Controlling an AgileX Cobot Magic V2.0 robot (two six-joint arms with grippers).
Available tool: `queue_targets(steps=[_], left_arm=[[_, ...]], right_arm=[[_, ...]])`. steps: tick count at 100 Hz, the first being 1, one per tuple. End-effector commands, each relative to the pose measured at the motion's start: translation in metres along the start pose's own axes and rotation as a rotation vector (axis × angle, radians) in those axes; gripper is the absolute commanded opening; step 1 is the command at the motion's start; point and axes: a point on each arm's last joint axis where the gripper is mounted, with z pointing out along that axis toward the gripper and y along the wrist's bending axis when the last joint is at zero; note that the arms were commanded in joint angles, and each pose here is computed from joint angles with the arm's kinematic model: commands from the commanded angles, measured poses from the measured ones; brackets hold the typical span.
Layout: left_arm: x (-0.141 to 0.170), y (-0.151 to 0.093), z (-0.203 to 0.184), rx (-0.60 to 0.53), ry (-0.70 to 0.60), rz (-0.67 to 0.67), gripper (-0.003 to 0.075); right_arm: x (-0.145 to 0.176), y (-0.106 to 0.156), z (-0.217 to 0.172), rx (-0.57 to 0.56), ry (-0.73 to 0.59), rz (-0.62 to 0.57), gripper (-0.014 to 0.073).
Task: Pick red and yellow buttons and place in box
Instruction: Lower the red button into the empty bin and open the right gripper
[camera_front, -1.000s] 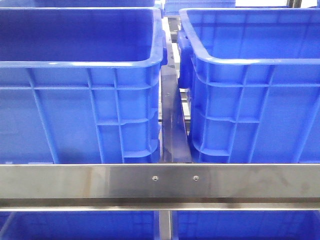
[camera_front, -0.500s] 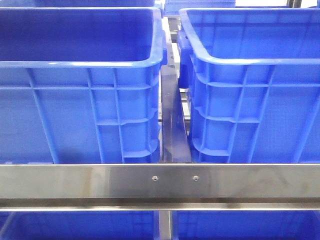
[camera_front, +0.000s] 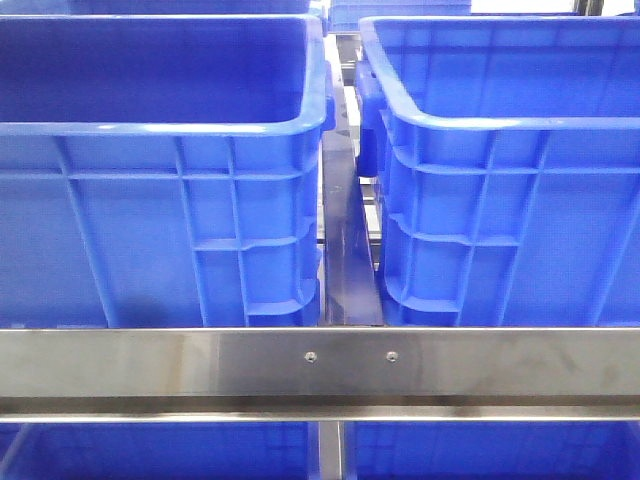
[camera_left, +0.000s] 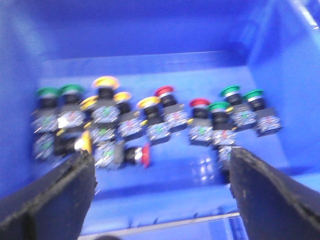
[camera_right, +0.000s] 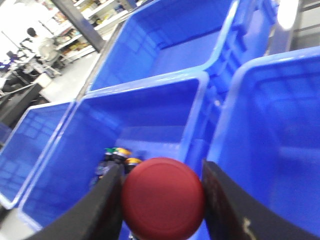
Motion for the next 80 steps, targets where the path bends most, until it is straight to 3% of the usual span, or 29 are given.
queue_targets(steps=[1, 7, 29, 65, 80], left_arm=[[-0.006, 0.000, -0.016, -0.003, -0.146, -0.015, 0.0456], [0.001, 0.001, -0.022, -0.004, -0.165, -0.010, 0.0377], [0.008, 0.000, -0.037, 0.001, -0.222, -0.007, -0.0021], [0.008, 0.000, -0.038, 0.001, -0.224, -0.007, -0.0019], [0.008, 0.000, -0.038, 0.001, -0.229, -0.007, -0.0019]], right_arm=[[-0.016, 0.008, -0.008, 0.006, -0.084, -0.026, 0.0093], [-0.017, 0.005, -0.008, 0.036, -0.104, -0.034, 0.0093], [-0.027, -0.016, -0.003, 0.221, -0.206, -0.162, 0.0093], [-0.015, -0.078, 0.045, 0.578, -0.186, -0.296, 0.0093], [0.004, -0.094, 0.078, 0.653, -0.116, -0.336, 0.0093]])
